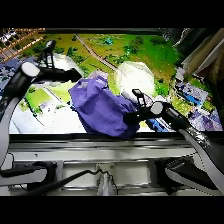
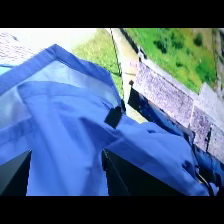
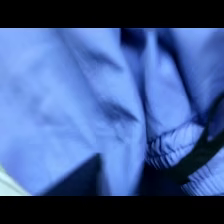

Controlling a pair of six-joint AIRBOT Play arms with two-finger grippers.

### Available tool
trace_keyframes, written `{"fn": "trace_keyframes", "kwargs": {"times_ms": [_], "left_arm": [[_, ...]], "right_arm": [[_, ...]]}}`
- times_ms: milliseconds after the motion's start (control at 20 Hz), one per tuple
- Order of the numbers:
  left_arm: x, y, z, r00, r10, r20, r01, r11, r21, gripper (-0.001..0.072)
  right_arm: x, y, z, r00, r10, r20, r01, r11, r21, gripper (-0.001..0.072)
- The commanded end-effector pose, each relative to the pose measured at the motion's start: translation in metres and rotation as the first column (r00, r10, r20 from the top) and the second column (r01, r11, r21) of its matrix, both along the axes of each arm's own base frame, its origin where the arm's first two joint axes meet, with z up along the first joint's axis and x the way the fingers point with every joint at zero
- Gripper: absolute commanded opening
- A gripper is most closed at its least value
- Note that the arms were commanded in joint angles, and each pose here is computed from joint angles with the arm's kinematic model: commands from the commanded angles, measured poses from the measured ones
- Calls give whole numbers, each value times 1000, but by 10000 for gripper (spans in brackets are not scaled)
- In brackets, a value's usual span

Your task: Fold the clothes and pants, and hang the long-sleeved shirts on hangers.

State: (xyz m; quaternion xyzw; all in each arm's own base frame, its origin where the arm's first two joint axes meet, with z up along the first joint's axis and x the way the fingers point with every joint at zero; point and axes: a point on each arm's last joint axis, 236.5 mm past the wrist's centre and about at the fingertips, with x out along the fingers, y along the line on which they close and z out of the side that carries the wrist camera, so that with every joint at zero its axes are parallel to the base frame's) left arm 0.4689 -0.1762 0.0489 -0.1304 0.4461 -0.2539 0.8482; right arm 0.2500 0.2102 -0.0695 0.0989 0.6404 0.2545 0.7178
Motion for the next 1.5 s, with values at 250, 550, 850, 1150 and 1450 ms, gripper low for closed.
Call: {"fn": "trace_keyframes", "kwargs": {"times_ms": [250,550,850,1150,1450], "left_arm": [[14,-47,-75,954,-194,-228,195,981,-15,528],[3,-77,-112,921,-276,-275,290,957,12,571],[-6,-122,-122,901,-292,-322,249,954,-167,68],[38,-121,31,977,-213,24,206,907,-368,3],[27,-31,309,724,117,680,114,952,-285,4]], "right_arm": [[-25,34,-9,995,87,44,-87,996,-5,24],[-26,34,-9,995,87,41,-87,996,-4,24],[-29,39,-4,995,94,29,-95,995,15,23],[50,-3,62,896,284,342,-197,943,-267,23],[157,8,326,492,178,852,-45,983,-180,23]]}}
